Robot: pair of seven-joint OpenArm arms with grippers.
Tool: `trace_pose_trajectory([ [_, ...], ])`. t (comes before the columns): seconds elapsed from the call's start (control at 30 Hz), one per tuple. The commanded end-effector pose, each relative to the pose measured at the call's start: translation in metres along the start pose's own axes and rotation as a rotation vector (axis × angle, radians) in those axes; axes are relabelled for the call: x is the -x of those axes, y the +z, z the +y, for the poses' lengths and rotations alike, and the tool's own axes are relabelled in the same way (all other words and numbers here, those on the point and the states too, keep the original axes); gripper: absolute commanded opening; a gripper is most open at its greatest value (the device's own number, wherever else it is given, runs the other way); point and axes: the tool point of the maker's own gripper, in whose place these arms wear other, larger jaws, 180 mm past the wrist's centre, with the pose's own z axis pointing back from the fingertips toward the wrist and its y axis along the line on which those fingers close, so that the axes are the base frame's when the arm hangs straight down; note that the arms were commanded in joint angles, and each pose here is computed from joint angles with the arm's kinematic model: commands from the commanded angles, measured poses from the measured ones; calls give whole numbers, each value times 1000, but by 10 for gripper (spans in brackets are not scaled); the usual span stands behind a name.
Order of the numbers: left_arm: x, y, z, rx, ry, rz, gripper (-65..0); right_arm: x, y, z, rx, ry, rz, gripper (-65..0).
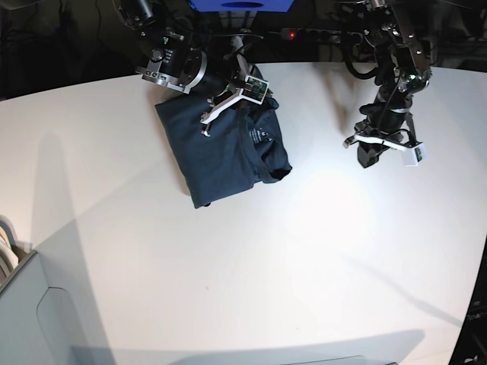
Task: Fold the T-shirt properly
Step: 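Release the folded end and lift the right gripper off the bundle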
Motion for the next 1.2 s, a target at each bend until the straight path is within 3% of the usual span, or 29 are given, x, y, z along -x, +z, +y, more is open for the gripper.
trace_pose_trajectory([
  [0.0, -12, 2, -5, 20, -13, -40, -650, -7, 0, 3, -18, 3, -36, -637],
  [0.1, -13, 2, -5, 21, -14, -41, -650, 1, -5, 5, -33, -9, -15, -544],
  [0.3, -14, 3, -6, 21, -17, -46, -650, 3, -5, 14, -60, 8, -8, -281],
  [0.37, -15, 2, -6, 22, -17, -47, -650, -5, 1, 15, -61, 43, -28, -243],
  [0.5, -17, 3, -3, 14, -15, -52, -650, -22, 20, -5, 19, 89, -71, -242],
  [0.73, -28, 11, 19, -44, 2, -88, -650, -15, 28, -52, 150, 40, -53, -241],
  [0.83, -31, 14, 28, -66, 8, -97, -650, -2, 16, -47, 114, 12, -24, -239],
  [1.17, -32, 16, 32, -78, 12, -102, -650, 4, -30, 33, -153, 15, -1, -236],
])
